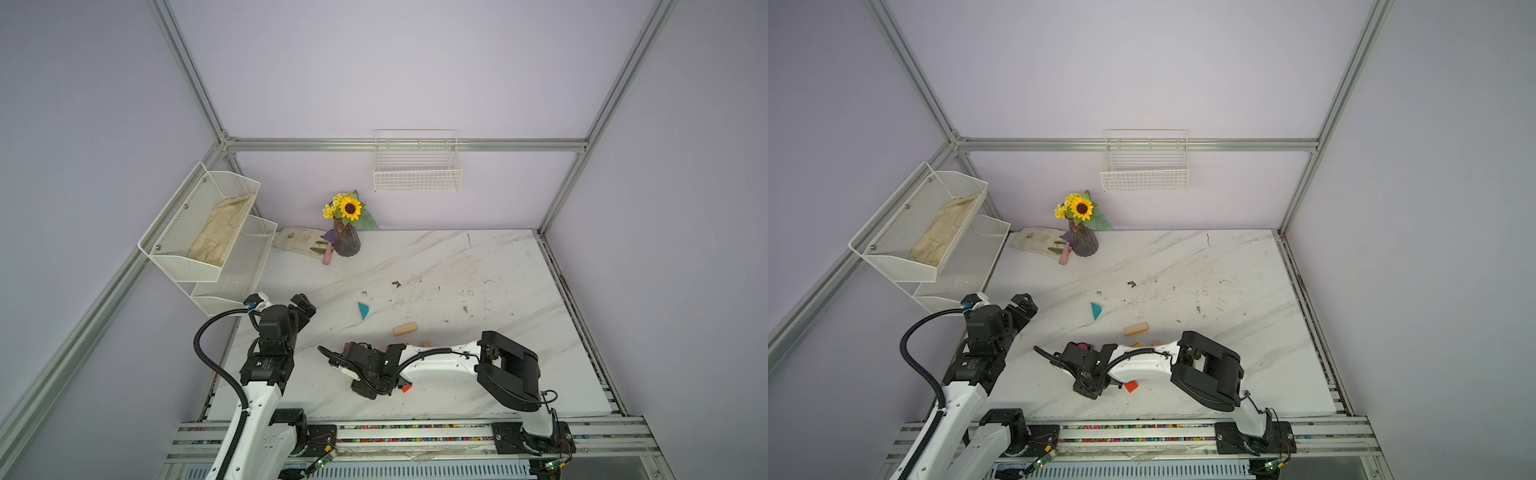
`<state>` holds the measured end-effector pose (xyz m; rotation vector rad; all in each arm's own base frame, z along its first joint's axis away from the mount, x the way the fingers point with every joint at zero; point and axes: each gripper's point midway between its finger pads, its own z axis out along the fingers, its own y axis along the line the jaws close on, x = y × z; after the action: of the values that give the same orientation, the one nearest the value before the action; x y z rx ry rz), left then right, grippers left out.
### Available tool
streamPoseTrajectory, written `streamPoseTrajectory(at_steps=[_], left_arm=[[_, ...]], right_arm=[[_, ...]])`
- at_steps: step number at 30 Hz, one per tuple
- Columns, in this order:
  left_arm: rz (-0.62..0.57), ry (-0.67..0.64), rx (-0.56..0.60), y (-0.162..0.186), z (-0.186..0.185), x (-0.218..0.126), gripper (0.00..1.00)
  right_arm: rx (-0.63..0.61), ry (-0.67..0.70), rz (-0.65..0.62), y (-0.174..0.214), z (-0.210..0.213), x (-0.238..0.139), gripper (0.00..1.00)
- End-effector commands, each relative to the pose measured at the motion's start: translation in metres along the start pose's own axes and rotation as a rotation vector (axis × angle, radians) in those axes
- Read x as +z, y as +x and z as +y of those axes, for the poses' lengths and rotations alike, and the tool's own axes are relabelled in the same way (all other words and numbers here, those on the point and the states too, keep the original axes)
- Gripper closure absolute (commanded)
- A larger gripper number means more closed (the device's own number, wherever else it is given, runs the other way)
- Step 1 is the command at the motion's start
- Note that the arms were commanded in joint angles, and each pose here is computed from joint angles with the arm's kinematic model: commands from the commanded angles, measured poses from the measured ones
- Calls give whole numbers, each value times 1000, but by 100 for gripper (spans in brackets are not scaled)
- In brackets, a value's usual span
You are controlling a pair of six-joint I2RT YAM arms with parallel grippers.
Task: Build the wood block tower
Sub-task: 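Lower the right gripper and close it on the yellow arch block, then lift the yellow arch and carry it farther from the robot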
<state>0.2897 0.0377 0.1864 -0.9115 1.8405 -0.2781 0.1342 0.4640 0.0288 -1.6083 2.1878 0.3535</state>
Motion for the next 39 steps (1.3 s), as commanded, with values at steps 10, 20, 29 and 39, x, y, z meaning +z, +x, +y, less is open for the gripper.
streamPoseTrajectory(at_steps=[10, 20, 29, 39], left_arm=[[-48, 45, -27, -21, -17, -8, 0], [-46, 51, -30, -21, -18, -8, 0], [-51, 48, -27, -21, -16, -9, 0], [-44, 56, -19, -17, -16, -4, 0]], right_arm=[[17, -9, 33, 5, -9, 1, 79], [120, 91, -154, -15, -69, -69, 92], [431, 311, -280, 14, -186, -119, 97], [672, 402, -149, 69, -264, -84, 98]])
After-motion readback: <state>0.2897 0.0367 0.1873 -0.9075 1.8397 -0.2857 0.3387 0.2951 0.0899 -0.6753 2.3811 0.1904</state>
